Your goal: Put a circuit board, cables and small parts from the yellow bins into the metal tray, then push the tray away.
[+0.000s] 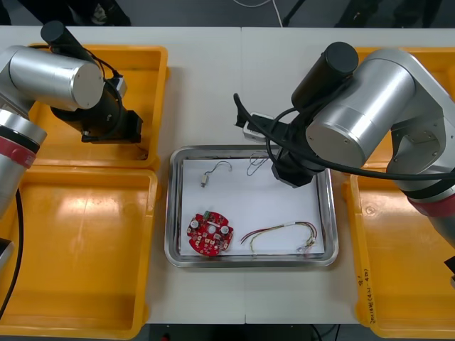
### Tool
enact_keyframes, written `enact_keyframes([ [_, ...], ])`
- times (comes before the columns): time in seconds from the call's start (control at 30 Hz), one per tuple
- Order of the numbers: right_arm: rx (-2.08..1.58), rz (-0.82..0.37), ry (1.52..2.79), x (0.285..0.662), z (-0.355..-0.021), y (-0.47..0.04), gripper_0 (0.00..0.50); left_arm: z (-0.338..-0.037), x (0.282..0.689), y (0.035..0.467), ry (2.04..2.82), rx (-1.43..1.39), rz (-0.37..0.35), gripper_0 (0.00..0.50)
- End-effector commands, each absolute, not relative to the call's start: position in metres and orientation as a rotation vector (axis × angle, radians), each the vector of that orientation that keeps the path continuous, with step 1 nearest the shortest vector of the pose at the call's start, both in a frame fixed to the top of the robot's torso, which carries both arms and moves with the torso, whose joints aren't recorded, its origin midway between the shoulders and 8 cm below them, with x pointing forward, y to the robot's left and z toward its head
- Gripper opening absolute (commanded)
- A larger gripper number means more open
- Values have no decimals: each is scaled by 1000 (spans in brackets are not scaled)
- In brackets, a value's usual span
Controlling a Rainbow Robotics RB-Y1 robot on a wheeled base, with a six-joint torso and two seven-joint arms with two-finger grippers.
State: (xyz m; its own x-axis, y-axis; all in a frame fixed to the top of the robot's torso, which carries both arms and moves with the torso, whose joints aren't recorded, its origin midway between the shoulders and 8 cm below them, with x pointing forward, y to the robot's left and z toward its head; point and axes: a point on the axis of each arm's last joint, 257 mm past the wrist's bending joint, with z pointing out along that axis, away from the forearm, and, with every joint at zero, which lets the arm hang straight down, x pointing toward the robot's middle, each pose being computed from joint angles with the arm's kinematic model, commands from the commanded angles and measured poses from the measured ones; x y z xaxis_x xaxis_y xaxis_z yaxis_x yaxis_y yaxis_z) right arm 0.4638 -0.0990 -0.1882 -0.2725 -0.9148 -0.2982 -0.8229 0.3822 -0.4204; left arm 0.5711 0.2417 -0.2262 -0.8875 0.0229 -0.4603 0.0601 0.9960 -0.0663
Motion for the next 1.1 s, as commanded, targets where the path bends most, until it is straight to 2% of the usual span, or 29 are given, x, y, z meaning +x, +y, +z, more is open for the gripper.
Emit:
enact_keyframes([
  [0.03, -1670, -293, 2033, 461, -198, -87, 0, -214, 575, 262, 2628, 121, -88, 500],
  [0.33, -1826, -317, 1973, 460, -217, -91, 0, -218, 575, 261, 2634, 123, -99, 500],
  [1.1, -1810, -371, 1999, 471, -258, -106, 0, -229, 575, 257, 2635, 160, -77, 500],
])
